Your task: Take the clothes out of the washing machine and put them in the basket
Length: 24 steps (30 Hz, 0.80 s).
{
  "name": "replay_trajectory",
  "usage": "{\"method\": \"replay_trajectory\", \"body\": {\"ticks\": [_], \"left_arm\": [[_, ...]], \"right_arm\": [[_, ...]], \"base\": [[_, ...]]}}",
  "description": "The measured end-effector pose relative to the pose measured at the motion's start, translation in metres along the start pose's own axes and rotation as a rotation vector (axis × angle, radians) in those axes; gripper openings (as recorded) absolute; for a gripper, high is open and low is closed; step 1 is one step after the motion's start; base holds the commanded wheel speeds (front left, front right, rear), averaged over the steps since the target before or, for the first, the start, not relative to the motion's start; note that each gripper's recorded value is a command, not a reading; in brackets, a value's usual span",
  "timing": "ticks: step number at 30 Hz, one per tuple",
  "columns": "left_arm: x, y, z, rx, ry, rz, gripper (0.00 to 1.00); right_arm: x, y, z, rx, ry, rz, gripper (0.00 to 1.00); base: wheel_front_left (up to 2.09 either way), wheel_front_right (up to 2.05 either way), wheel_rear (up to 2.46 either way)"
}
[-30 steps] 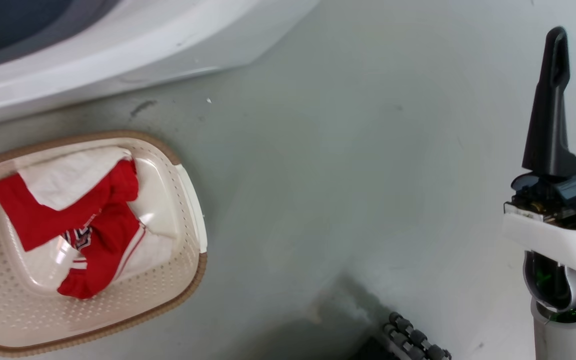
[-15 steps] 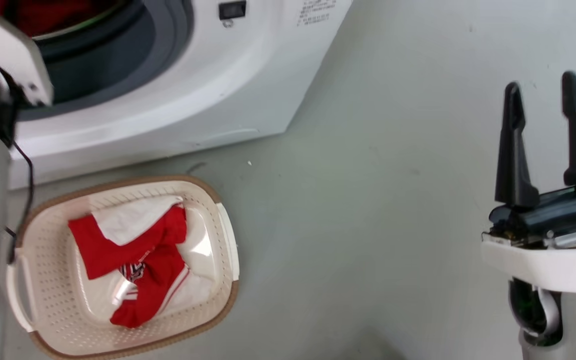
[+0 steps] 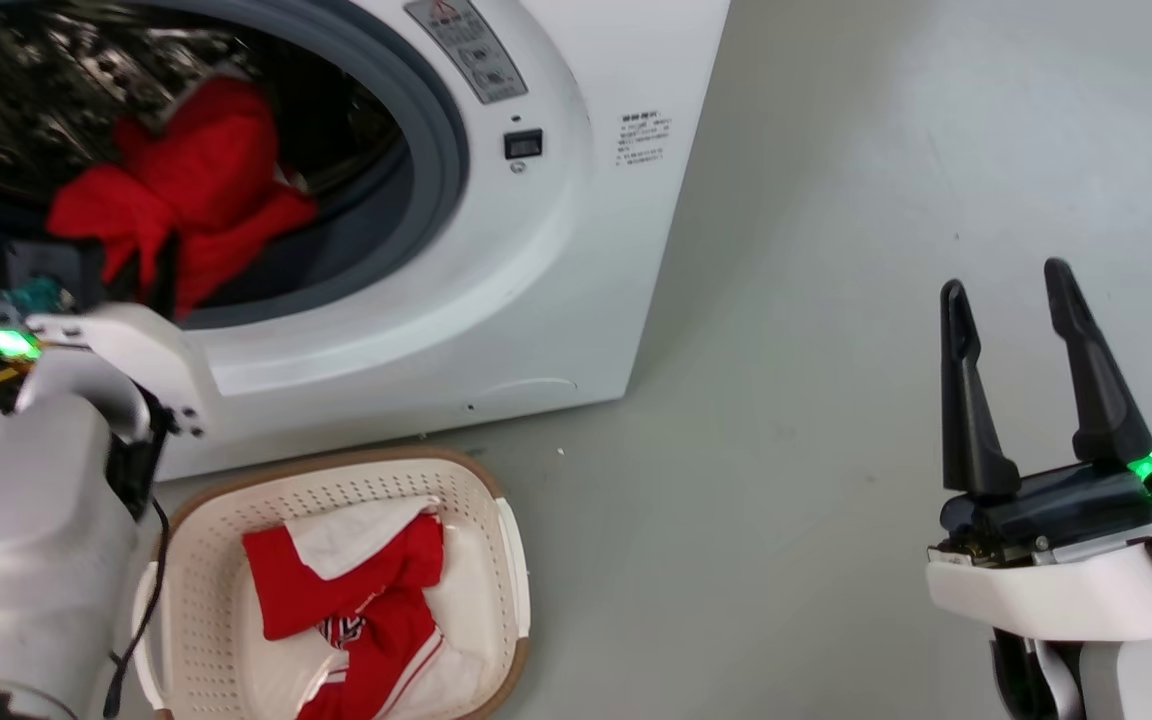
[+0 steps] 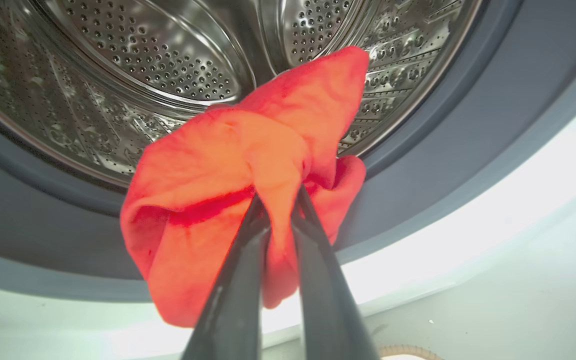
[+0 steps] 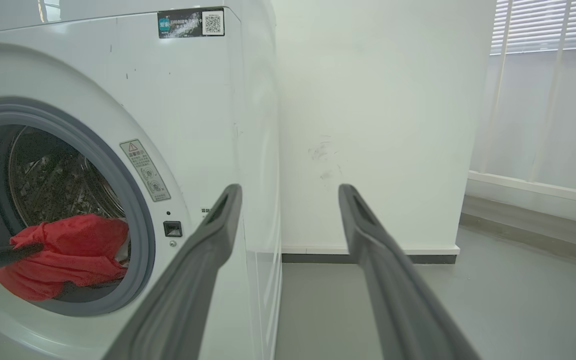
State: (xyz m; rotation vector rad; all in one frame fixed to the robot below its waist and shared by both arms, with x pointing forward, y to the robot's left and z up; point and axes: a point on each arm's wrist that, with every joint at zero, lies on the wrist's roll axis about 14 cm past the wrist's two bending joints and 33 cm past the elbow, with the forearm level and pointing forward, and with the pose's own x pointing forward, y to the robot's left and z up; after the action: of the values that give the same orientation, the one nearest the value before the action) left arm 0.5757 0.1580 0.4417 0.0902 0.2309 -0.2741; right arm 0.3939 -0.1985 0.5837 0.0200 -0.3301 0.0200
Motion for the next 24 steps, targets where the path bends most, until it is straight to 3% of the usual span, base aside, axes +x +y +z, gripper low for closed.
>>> {"method": "replay_trajectory", "body": {"ticks": [11, 24], "left_arm": [[-0.078, -0.036, -0.012, -0.037, -0.046, -0.025, 0.00], [-0.140, -0.061, -0.069, -0.087, 0.102, -0.052, 0.00]], "right_arm": [[-0.022, 0.016, 0.022, 0.021, -0.037, 0.036, 1.00], [-0.027, 0.026, 0.027, 0.025, -0.047, 0.065, 1.00]], "base": [[0.00, 0.00, 0.00], [0.00, 0.00, 0.00]]}}
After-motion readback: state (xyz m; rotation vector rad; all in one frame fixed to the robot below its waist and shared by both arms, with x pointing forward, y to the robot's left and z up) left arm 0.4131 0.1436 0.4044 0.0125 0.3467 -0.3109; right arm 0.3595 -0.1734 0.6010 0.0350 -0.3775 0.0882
